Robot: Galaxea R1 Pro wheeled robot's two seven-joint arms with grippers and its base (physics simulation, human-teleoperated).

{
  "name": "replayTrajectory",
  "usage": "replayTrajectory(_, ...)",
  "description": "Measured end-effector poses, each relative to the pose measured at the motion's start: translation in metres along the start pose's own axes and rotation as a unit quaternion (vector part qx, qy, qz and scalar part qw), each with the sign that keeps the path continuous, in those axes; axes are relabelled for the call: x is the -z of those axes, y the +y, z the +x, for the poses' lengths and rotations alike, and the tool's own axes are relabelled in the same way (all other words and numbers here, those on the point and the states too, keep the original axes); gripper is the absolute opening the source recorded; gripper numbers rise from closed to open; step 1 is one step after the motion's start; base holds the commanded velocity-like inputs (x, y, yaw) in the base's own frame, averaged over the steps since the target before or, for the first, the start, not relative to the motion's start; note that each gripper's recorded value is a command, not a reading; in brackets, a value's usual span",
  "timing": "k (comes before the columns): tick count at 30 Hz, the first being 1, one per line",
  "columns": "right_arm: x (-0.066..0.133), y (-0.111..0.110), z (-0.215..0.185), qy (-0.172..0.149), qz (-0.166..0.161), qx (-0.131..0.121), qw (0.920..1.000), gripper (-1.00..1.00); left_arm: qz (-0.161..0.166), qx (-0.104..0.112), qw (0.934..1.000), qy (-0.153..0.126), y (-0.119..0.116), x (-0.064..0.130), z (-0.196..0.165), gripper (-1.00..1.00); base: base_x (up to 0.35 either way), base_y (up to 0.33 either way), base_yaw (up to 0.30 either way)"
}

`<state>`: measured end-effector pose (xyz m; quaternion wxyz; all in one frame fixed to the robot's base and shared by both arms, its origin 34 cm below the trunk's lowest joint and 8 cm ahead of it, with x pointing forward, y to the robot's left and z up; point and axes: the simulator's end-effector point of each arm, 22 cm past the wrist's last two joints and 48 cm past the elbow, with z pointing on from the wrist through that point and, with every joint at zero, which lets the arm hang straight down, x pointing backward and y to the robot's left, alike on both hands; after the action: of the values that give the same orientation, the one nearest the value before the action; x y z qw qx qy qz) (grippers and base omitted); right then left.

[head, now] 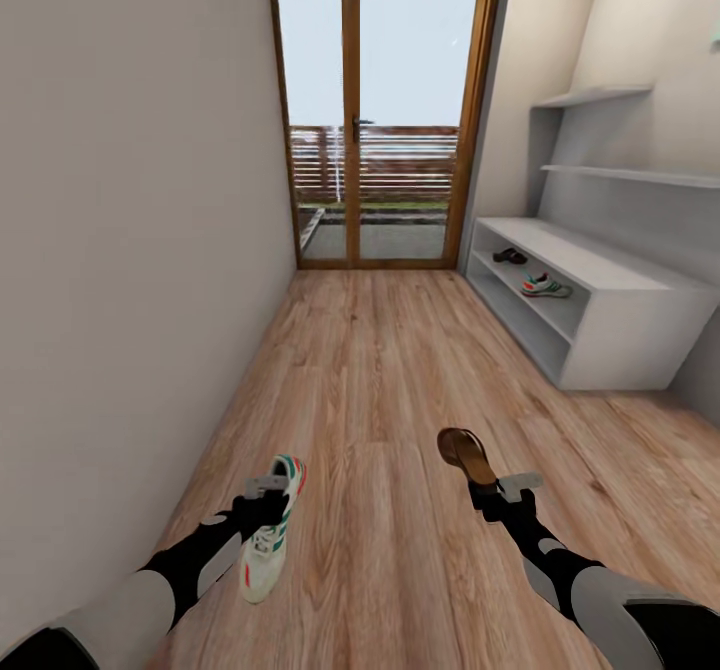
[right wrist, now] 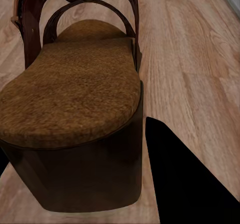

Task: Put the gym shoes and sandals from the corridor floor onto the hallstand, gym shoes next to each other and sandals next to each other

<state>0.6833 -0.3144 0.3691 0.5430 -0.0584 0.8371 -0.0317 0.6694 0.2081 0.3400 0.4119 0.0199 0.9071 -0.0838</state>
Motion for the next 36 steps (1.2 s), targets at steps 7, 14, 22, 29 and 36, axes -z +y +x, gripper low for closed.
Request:
replayTrajectory(7, 0.0, 0.0, 0.0, 0.0, 0.0, 0.0, 1.0, -1.0, 0.053, -0.041, 0.9977, -0.001, -0.024, 0.001, -0.002, -1.0, 0.347, 0.0, 0.0)
replayTrajectory(14, 0.0, 0.0, 0.0, 0.0, 0.0, 0.0, 1.0, -1.0, 0.157, -0.056, 0.9857, -0.025, -0.068, 0.011, -0.009, -1.0, 0.347, 0.0, 0.0)
replayTrajectory(22, 0.0, 0.0, 0.0, 0.0, 0.0, 0.0, 1.0, -1.0, 0.135, -0.062, 0.9884, -0.031, -0.037, 0.012, -0.006, -1.0, 0.347, 0.0, 0.0)
replayTrajectory(29, 0.0, 0.0, 0.0, 0.0, 0.0, 0.0, 1.0, -1.0, 0.104, -0.064, 0.992, -0.032, -0.02, 0.01, -0.006, -1.0, 0.347, 0.0, 0.0)
replayTrajectory(36, 0.0, 0.0, 0.0, 0.0, 0.0, 0.0, 1.0, -1.0, 0.095, -0.065, 0.9929, -0.031, -0.016, 0.009, -0.005, -1.0, 0.347, 0.0, 0.0)
